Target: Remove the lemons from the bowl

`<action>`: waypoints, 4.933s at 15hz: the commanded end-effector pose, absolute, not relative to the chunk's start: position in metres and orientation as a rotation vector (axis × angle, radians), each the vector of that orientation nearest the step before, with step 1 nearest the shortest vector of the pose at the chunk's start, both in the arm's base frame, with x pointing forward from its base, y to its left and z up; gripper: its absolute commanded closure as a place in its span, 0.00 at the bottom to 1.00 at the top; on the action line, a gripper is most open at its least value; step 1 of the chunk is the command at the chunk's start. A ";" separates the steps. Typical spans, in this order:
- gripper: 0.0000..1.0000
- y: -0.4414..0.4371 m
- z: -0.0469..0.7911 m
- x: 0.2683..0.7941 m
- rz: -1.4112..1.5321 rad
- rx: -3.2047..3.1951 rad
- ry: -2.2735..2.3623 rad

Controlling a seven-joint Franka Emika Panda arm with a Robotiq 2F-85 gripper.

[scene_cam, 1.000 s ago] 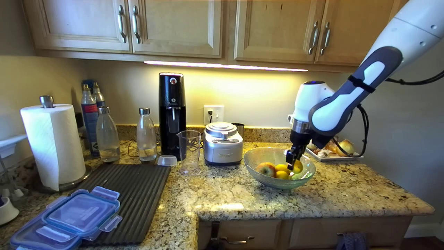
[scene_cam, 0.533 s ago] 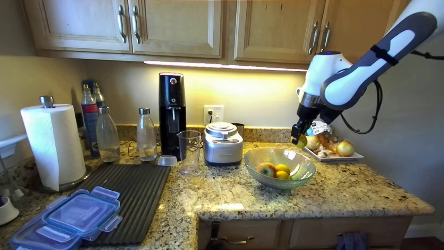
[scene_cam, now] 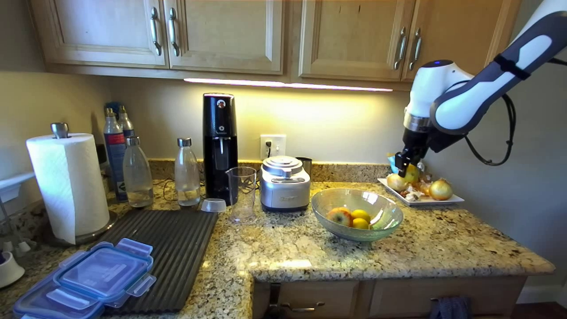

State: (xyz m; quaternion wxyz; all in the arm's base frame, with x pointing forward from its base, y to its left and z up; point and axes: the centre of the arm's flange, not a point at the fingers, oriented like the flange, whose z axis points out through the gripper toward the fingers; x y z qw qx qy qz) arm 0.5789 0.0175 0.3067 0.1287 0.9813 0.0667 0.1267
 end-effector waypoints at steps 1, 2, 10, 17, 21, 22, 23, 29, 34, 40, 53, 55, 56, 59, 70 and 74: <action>0.58 -0.014 0.280 0.562 0.279 2.854 -0.039; 0.57 -0.022 0.272 0.560 0.255 2.867 -0.085; 0.46 -0.047 0.197 0.562 0.202 2.961 -0.349; 0.28 -0.052 0.165 0.567 0.221 2.984 -0.448; 0.07 -0.055 0.161 0.571 0.223 2.980 -0.492; 0.01 -0.055 0.163 0.570 0.226 2.973 -0.497; 0.00 -0.053 0.170 0.566 0.236 2.961 -0.495; 0.00 -0.036 0.247 0.552 0.325 2.887 -0.397; 0.00 0.013 0.302 0.553 0.378 2.891 -0.364; 0.00 0.065 0.310 0.568 0.411 2.922 -0.379; 0.00 0.087 0.304 0.576 0.425 2.965 -0.381; 0.00 0.099 0.297 0.582 0.433 2.976 -0.322; 0.00 0.104 0.294 0.585 0.427 2.992 -0.292; 0.00 0.117 0.275 0.595 0.393 3.045 -0.197; 0.00 0.137 0.209 0.596 0.168 3.120 0.406; 0.00 0.136 0.202 0.589 0.082 3.120 0.666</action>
